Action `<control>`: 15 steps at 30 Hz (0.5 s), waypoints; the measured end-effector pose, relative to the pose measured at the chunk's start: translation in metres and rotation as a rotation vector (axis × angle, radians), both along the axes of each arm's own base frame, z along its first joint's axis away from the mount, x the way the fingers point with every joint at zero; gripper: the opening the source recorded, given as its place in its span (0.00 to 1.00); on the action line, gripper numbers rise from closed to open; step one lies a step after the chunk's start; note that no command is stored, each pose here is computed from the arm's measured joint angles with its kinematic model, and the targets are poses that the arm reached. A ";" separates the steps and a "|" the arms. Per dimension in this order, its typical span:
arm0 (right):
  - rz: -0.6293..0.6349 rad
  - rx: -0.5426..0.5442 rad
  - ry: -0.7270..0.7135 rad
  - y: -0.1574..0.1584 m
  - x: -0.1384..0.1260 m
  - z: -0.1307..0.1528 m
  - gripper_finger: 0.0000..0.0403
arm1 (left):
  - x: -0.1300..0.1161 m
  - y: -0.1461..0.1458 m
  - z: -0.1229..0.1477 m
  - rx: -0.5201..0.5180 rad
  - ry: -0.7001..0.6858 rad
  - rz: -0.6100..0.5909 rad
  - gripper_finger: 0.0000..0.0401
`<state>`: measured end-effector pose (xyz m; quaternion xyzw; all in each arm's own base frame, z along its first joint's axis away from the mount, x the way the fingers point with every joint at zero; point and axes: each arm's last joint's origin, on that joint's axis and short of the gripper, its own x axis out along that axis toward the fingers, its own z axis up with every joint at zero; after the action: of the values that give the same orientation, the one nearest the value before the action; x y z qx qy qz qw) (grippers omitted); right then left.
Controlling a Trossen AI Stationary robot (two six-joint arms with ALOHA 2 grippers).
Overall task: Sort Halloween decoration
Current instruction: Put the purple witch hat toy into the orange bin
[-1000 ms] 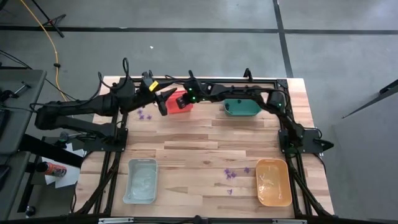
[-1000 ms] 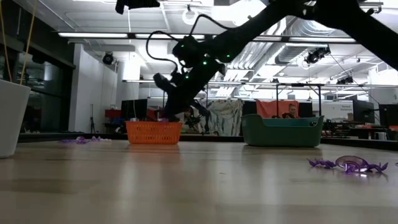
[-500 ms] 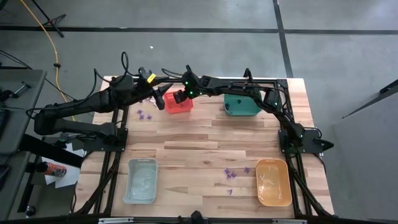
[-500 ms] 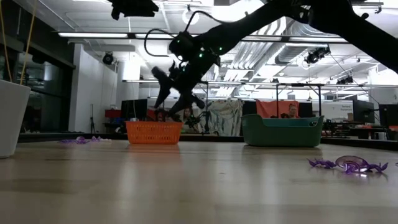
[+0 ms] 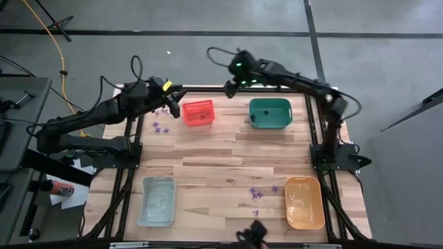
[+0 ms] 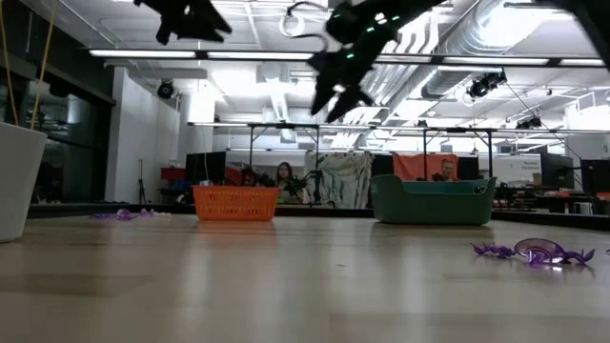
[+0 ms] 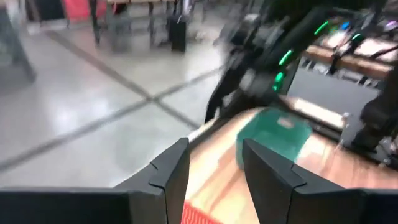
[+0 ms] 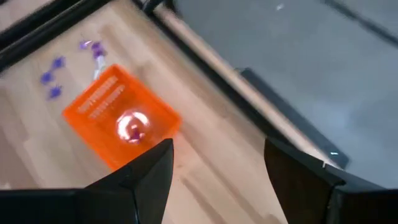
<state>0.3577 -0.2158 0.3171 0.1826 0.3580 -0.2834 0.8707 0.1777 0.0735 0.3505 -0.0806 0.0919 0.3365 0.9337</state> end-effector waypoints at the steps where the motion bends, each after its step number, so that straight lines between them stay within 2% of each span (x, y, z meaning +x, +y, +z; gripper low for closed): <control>1: -0.017 -0.004 -0.016 0.002 -0.011 0.004 0.61 | 0.001 0.003 -0.004 -0.028 0.013 0.023 0.34; 4: -0.070 0.016 -0.046 0.015 -0.042 0.003 0.61 | 0.001 0.016 -0.018 -0.174 0.051 0.164 0.34; 8: -0.132 0.084 -0.118 0.042 -0.074 -0.009 0.61 | -0.013 0.055 -0.051 -0.424 0.227 0.399 0.32; 12: -0.203 0.176 -0.194 0.065 -0.092 -0.034 0.61 | -0.019 0.090 -0.083 -0.689 0.276 0.442 0.30; 15: -0.241 0.251 -0.246 0.080 -0.098 -0.051 0.61 | -0.020 0.109 -0.105 -0.754 0.355 0.498 0.30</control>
<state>0.2600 -0.1361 0.2665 0.3643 0.2573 -0.3141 0.8381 0.1578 0.1829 0.2454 -0.3742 0.3435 0.5015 0.7004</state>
